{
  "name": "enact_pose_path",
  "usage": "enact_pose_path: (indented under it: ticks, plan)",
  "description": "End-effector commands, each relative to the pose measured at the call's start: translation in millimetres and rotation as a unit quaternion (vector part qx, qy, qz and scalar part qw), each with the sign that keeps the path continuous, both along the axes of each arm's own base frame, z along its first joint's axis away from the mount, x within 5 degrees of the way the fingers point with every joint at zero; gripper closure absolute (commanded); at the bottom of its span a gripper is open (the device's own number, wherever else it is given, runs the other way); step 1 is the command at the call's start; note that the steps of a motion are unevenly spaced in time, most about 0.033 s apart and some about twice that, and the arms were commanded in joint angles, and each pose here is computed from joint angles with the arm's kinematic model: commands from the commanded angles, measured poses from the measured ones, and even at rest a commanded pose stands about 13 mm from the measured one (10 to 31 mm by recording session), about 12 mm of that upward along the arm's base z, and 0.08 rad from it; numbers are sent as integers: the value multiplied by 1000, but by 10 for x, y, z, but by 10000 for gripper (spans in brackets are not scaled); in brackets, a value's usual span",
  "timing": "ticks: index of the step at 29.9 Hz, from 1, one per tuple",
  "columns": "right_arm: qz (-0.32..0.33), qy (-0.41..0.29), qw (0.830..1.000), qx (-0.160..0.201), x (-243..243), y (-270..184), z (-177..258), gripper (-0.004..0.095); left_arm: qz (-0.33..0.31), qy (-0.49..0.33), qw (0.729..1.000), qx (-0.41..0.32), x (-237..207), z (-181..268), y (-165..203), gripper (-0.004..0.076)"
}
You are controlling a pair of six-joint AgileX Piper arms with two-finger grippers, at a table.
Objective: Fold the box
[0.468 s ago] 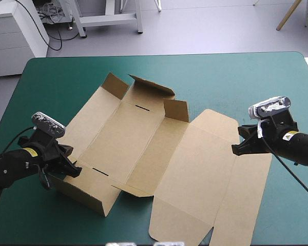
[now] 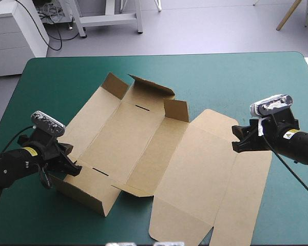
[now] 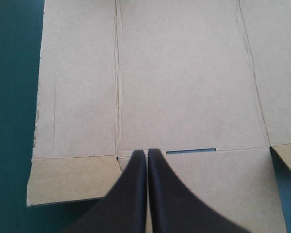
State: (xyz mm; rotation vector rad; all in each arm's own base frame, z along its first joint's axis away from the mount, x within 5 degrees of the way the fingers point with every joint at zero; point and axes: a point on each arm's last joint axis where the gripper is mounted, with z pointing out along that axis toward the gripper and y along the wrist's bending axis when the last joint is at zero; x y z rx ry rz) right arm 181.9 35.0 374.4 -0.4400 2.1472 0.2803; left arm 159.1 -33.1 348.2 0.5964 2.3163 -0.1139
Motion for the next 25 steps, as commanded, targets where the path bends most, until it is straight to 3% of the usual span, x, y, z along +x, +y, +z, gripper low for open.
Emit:
enact_pose_path:
  ticks: [1, 14, 25]
  plan:
    - [-3, -45, 999, 12, 31, 9, 199, 247, 4, -39, 999, -20, 20, 135, -20, 734]
    - [82, 24, 996, -29, 589, 91, 508, 243, 4, -40, 999, -20, 21, 136, -20, 734]
    - [152, 46, 987, -36, 1244, 246, 650, 243, 4, -38, 999, -20, 18, 134, -20, 734]
